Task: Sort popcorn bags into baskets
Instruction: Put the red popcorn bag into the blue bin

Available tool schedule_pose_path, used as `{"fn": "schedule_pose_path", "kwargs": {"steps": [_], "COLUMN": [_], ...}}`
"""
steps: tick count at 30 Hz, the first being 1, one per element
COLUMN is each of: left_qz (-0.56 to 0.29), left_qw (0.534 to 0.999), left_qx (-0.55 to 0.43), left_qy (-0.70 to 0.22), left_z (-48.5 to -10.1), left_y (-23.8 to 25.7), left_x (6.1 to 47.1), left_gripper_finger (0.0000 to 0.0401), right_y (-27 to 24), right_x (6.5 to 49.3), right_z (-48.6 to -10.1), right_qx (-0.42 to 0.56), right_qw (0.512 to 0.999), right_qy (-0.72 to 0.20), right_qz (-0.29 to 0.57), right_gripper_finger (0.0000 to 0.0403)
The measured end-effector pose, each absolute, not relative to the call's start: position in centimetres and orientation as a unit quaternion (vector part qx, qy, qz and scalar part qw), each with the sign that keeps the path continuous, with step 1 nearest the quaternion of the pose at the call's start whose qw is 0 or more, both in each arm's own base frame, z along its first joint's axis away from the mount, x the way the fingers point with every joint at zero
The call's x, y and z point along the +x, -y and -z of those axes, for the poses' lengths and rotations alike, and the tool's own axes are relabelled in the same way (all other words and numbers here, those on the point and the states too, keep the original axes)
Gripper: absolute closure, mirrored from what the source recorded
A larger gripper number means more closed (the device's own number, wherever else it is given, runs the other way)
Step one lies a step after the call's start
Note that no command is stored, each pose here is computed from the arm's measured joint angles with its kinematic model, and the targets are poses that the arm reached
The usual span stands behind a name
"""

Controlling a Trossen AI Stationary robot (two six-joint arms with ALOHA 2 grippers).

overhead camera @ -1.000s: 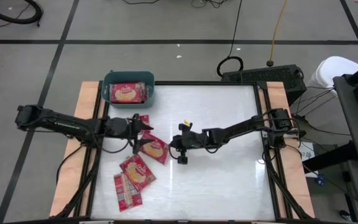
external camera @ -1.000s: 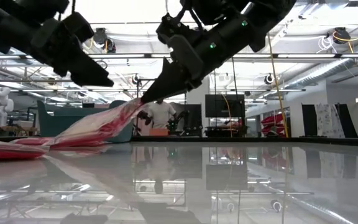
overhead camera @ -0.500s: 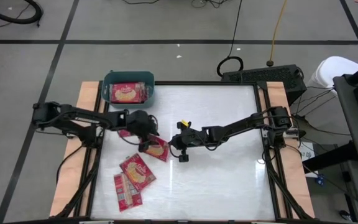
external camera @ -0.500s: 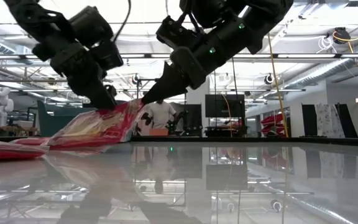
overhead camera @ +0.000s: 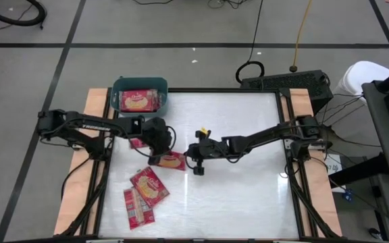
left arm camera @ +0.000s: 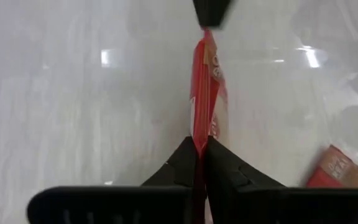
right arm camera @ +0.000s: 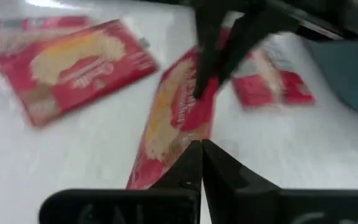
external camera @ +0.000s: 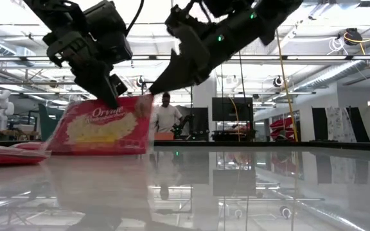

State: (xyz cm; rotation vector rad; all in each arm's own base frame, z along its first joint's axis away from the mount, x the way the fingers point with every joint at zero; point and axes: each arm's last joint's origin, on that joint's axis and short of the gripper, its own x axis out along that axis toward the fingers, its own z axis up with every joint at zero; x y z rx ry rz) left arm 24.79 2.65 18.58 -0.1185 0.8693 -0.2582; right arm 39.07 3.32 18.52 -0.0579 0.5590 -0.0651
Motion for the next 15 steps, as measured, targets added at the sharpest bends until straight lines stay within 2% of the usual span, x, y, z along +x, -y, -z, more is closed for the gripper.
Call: {"fn": "schedule_pose_path", "kwargs": {"steps": [3, 6, 10, 15], "left_qz": [0.103, 0.074, 0.045, 0.033], "left_qw": [0.899, 0.909, 0.922, 0.946], "left_qx": [-0.045, -0.028, -0.018, -0.005], "left_qy": [-0.422, -0.409, -0.385, -0.322], "left_z": [-19.3, -20.3, -21.5, -23.0], "left_y": [-2.0, -1.2, -0.1, 1.4], "left_x": [24.7, 24.7, 24.2, 24.5], "left_gripper_finger": [0.0373, 0.0376, 0.0389, 0.0382], "right_y": [-3.5, -4.2, -5.2, -6.1], "right_x": [38.1, 36.7, 34.8, 33.9], "right_z": [-19.9, -20.4, -20.2, -18.1], "right_qx": [0.011, 0.045, 0.091, 0.122], "right_qw": [0.955, 0.947, 0.943, 0.954], "right_qy": [-0.279, -0.290, -0.290, -0.249], "right_qz": [0.097, 0.129, 0.133, 0.118], "right_gripper_finger": [0.0384, 0.0348, 0.0285, 0.0211]}}
